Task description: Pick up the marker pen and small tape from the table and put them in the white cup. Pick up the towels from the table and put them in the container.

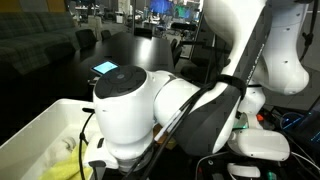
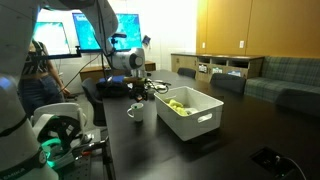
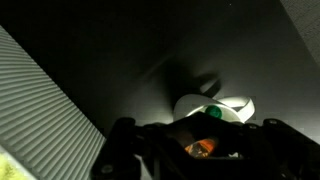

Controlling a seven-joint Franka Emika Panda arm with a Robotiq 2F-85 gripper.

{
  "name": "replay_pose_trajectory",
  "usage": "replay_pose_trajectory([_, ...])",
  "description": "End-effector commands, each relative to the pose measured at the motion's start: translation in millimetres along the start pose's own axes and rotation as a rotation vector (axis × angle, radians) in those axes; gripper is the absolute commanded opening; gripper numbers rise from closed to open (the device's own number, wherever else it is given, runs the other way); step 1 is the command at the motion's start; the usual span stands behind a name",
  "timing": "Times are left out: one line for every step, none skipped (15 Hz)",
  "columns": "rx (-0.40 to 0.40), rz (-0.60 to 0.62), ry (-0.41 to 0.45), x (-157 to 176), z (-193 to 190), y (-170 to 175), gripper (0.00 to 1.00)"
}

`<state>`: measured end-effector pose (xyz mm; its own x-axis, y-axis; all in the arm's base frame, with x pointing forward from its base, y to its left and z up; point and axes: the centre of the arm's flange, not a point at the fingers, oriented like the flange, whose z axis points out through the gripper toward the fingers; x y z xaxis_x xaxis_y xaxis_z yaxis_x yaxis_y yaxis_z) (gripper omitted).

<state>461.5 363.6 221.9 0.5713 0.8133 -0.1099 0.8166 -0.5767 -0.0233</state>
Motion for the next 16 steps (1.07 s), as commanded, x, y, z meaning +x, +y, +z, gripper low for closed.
replay_pose_trajectory([0.000, -0.078, -0.027, 21, -3, 0, 0.00])
replay_pose_trajectory([0.002, -0.088, -0.036, 24, -2, 0, 0.00])
replay_pose_trajectory([0.006, -0.099, -0.044, 26, -1, 0, 0.00])
replay_pose_trajectory([0.007, -0.109, -0.051, 28, 0, 0, 0.00])
replay_pose_trajectory([0.011, -0.120, -0.056, 30, 0, -1, 0.00])
replay_pose_trajectory([0.012, -0.126, -0.060, 32, 1, -1, 0.00])
replay_pose_trajectory([0.012, -0.133, -0.066, 34, 2, -2, 0.00])
replay_pose_trajectory([0.011, -0.136, -0.071, 35, 3, -2, 0.00])
replay_pose_trajectory([0.010, -0.138, -0.083, 36, 4, -3, 0.00])
replay_pose_trajectory([0.013, -0.143, -0.093, 37, 6, -4, 0.25])
replay_pose_trajectory([0.019, -0.144, -0.106, 36, 7, -5, 0.28])
replay_pose_trajectory([0.022, -0.138, -0.114, 36, 8, -5, 0.33])
replay_pose_trajectory([0.025, -0.141, -0.125, 34, 9, -6, 0.40])
replay_pose_trajectory([0.029, -0.131, -0.132, 32, 10, -6, 0.49])
replay_pose_trajectory([0.033, -0.130, -0.136, 30, 10, -6, 0.56])
replay_pose_trajectory([0.034, -0.122, -0.137, 28, 11, -6, 0.62])
